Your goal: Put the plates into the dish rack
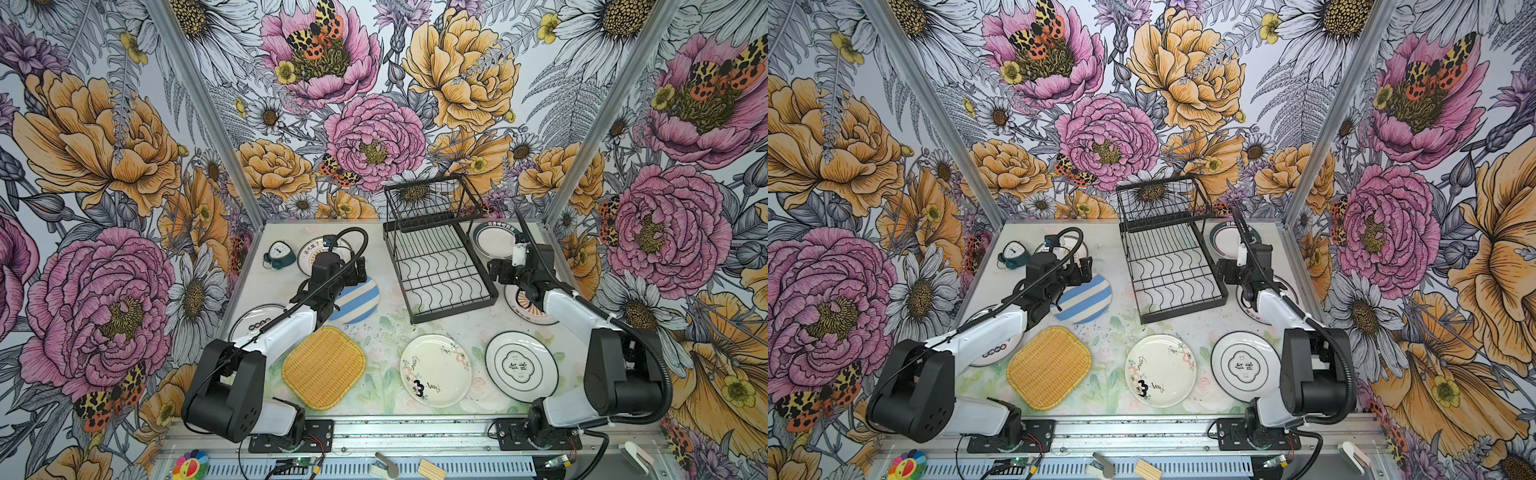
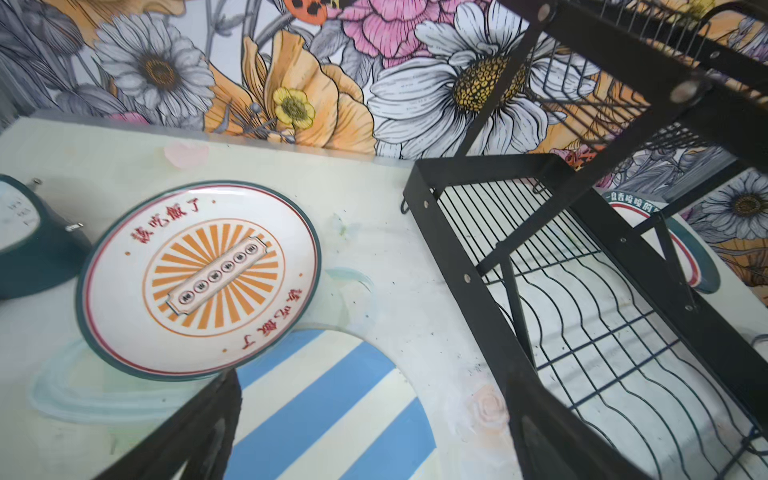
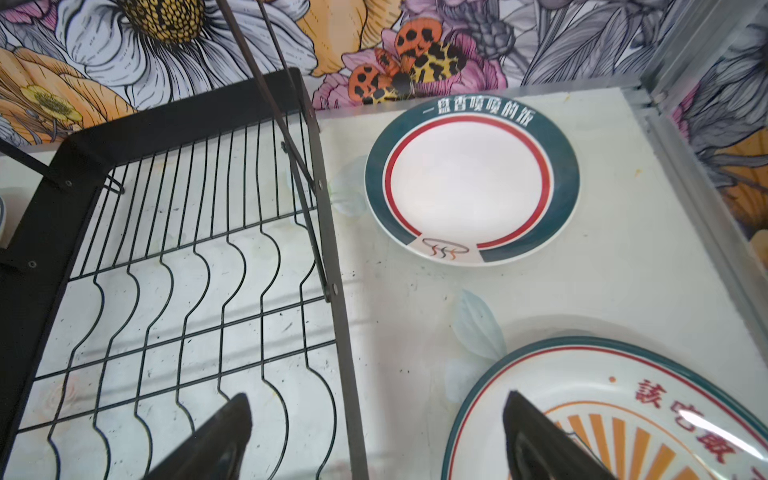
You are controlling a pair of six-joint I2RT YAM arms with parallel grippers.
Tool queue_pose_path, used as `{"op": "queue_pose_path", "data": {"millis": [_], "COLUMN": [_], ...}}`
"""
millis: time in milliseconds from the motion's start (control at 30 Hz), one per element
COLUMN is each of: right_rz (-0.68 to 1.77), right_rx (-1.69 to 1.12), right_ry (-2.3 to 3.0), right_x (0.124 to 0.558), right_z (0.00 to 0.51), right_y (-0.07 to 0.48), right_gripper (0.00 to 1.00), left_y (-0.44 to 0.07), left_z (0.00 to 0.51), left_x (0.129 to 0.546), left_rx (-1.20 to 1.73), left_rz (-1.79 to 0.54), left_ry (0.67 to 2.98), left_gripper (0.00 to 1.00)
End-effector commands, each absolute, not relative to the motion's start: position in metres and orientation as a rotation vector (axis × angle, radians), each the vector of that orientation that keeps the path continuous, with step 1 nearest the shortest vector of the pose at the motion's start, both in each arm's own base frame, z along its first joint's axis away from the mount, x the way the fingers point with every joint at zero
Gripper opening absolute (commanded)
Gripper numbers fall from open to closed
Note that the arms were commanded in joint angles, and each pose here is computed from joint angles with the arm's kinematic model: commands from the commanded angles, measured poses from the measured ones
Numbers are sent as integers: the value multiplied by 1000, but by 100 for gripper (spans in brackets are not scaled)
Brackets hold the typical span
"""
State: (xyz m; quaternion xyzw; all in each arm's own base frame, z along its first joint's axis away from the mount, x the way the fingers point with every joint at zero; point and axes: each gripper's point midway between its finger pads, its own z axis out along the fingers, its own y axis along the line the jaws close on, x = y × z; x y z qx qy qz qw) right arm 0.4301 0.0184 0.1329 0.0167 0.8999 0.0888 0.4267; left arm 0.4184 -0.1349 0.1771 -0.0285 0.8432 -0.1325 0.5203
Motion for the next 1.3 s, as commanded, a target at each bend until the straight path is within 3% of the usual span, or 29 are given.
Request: {"op": "queue_pose_path", "data": {"millis": [0,400,800,1167,1267], "right_rz": [315,449,516,393,387], "right_rx": [70,27,-93,-78,-77], "right_ry": [2369,2505,2547,2519,2522], "right_x": [426,429,419,433,439], "right_z": [115,85,76,89,87], "right_y": [32,67,112,101,101], "right_gripper": [91,85,81,75,69], "left_y": [-162,-253,-269,-258,-260], "left_z": [166,137,104,73,68], "left_x": [420,429,453,457,456], "left_rx": [-145,-84,-107,-175,-176], "left_rz": [-422,-623,-567,-431,-437], "left_ry": [2089,2215,2310,2426,2440], "left_gripper": [99,97,95,65,56]}}
